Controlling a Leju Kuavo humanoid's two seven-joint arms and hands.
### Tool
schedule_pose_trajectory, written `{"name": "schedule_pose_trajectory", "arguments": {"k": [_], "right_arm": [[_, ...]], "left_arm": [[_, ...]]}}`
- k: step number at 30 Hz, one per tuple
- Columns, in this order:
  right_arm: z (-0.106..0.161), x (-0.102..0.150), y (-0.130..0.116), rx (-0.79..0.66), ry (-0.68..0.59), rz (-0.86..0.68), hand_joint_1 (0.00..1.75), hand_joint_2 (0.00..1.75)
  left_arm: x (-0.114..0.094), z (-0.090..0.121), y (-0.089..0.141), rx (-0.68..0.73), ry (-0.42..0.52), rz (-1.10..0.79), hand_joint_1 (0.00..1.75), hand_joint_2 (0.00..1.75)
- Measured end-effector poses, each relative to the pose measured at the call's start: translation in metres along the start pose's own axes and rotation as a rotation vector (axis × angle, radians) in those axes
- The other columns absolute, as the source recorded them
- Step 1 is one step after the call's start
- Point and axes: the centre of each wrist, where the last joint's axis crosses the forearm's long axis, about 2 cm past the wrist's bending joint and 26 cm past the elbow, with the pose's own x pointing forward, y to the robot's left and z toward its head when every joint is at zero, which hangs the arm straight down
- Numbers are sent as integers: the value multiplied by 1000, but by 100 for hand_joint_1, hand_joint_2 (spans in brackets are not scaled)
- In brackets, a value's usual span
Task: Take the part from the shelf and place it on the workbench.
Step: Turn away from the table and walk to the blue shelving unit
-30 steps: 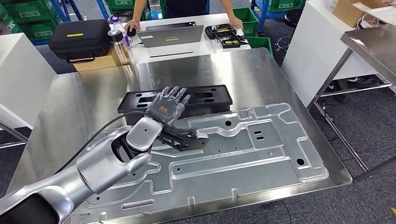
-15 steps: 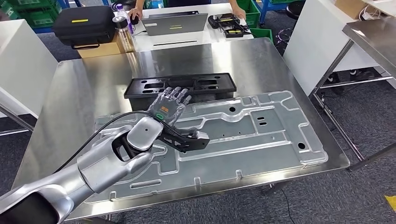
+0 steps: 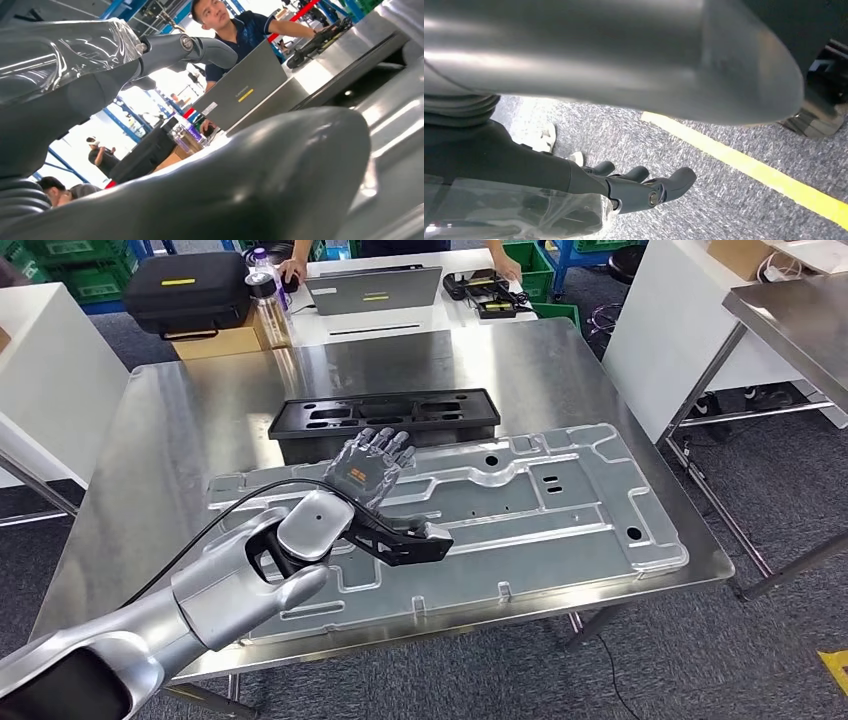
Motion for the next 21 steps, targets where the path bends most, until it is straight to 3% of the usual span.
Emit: {"name": "schedule_pose_trajectory", "arguments": {"k": [21], "right_arm": [[0,0,-3,-6,1,-23,0,0]], "left_arm": [[3,-3,14,49,-7,4,0,0]]}}
